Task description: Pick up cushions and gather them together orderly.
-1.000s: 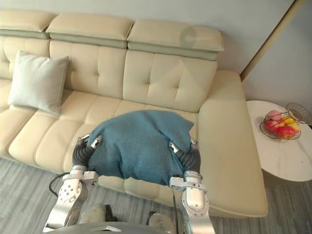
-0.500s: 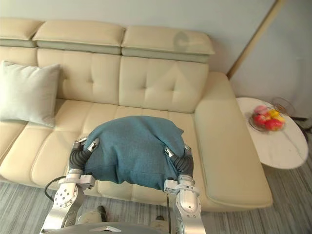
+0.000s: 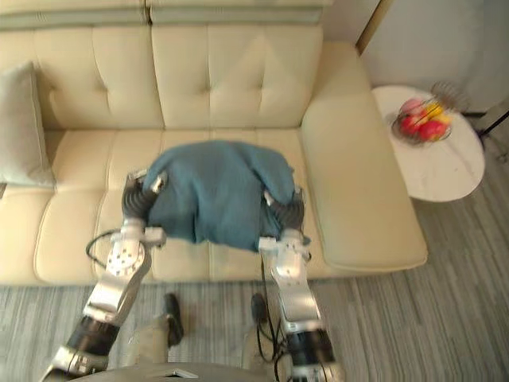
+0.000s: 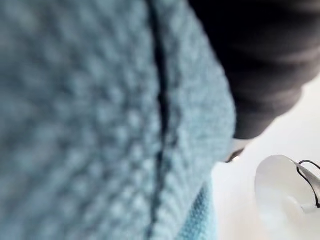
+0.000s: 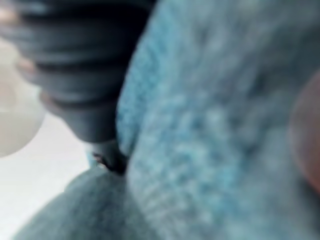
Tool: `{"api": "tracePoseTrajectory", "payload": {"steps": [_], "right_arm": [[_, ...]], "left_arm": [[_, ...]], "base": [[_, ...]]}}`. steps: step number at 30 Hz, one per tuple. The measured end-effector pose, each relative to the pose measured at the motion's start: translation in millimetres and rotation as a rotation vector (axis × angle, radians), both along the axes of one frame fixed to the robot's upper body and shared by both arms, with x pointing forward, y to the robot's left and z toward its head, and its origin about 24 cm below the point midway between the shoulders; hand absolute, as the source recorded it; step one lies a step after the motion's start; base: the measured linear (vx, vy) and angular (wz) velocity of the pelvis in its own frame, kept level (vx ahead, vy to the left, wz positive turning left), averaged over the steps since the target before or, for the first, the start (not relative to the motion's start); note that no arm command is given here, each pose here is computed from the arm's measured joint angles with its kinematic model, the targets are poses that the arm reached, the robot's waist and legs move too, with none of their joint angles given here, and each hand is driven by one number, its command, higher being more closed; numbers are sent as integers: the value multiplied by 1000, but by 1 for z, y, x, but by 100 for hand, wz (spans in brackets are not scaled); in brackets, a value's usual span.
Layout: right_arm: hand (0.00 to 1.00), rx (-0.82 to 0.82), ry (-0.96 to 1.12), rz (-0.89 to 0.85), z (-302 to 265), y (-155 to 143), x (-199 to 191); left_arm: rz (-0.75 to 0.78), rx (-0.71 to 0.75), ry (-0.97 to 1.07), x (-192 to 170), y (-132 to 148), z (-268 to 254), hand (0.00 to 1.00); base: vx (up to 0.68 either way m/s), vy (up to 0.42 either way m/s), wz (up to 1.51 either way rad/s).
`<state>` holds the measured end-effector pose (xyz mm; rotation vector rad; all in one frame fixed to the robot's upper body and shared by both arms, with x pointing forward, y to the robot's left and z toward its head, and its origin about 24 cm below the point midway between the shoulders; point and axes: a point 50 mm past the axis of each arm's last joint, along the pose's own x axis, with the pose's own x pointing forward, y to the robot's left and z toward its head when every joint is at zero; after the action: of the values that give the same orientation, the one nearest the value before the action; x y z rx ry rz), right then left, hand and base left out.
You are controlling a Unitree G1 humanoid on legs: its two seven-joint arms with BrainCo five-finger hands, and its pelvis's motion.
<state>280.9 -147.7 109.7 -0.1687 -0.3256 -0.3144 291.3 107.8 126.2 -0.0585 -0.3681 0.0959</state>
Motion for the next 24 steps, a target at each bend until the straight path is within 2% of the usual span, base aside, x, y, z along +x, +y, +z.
{"api": "tracePoseTrajectory", "payload": {"steps": [5,7,10,13,14,15,16,20,24], "right_arm": [[100,21,-224,-70,70,13,35],[100,43,-391,-112,122,13,43],[100,89,-553,-153,180,16,48],[100,174,-648,-210,231,13,53],[100,191,-678,-219,245,14,51],[100,201,-688,-223,251,15,51],[0,229,-708,-235,263,15,49],[0,293,-784,-278,294,14,38],[0,348,-836,-302,314,5,28]], "left_arm": [[49,80,-238,39,-3,81,100],[80,148,-391,53,-2,140,100],[134,197,-519,59,1,200,100],[171,165,-614,56,-1,255,100],[179,152,-642,53,-2,270,0],[186,143,-651,52,-1,276,0],[205,109,-666,50,0,287,0],[254,-1,-671,45,6,303,0],[262,-41,-663,44,7,308,0]], "base": [[-153,-3,9],[-130,-20,15],[-80,-30,11],[-49,-35,7],[-14,-31,0],[9,-31,-3],[26,-35,-3],[50,-32,4],[50,-39,13]]}}
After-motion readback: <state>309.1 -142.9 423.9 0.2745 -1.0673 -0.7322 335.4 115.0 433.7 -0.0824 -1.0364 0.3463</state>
